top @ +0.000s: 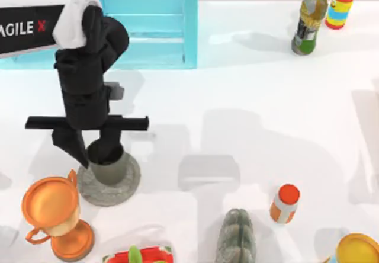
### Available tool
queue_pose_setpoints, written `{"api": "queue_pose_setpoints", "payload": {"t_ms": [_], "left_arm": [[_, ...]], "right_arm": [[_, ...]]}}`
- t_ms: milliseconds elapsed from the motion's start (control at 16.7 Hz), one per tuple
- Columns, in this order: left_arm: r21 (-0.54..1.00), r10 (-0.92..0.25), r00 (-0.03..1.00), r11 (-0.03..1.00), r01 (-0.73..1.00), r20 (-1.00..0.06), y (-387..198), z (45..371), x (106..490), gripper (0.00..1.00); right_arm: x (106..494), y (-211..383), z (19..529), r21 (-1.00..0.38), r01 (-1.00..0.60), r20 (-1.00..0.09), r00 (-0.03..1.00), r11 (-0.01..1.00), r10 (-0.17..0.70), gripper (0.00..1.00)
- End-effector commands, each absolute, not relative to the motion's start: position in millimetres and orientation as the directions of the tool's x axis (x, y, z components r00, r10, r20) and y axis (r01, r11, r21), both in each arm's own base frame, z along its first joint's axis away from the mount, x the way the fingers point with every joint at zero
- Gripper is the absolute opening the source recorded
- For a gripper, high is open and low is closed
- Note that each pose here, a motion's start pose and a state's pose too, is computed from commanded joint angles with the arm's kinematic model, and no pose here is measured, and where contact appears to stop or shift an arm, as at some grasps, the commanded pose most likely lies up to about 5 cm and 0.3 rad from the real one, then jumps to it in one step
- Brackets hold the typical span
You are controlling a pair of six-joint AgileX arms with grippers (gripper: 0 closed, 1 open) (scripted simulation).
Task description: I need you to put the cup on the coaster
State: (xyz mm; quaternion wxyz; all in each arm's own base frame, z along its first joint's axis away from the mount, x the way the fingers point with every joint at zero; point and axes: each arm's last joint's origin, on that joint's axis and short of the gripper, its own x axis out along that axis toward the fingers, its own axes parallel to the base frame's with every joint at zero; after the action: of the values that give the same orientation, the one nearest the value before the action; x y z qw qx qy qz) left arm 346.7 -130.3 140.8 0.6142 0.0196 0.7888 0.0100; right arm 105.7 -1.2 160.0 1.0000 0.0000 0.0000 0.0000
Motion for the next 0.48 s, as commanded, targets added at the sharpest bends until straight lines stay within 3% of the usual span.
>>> {"api": "queue_pose_setpoints", "payload": {"t_ms": [360, 480], "left_arm": [[0.040, 0.043, -0.245, 0.999, 0.019, -0.969, -130.3, 140.8, 346.7, 0.98], [0.040, 0.043, -0.245, 0.999, 0.019, -0.969, -130.3, 140.8, 346.7, 1.00]], "right_arm": [[105.7, -1.2, 160.0, 0.000, 0.000, 0.000, 1.000, 1.000, 0.000, 1.00], [105.7, -1.2, 160.0, 0.000, 0.000, 0.000, 1.000, 1.000, 0.000, 1.00]]}}
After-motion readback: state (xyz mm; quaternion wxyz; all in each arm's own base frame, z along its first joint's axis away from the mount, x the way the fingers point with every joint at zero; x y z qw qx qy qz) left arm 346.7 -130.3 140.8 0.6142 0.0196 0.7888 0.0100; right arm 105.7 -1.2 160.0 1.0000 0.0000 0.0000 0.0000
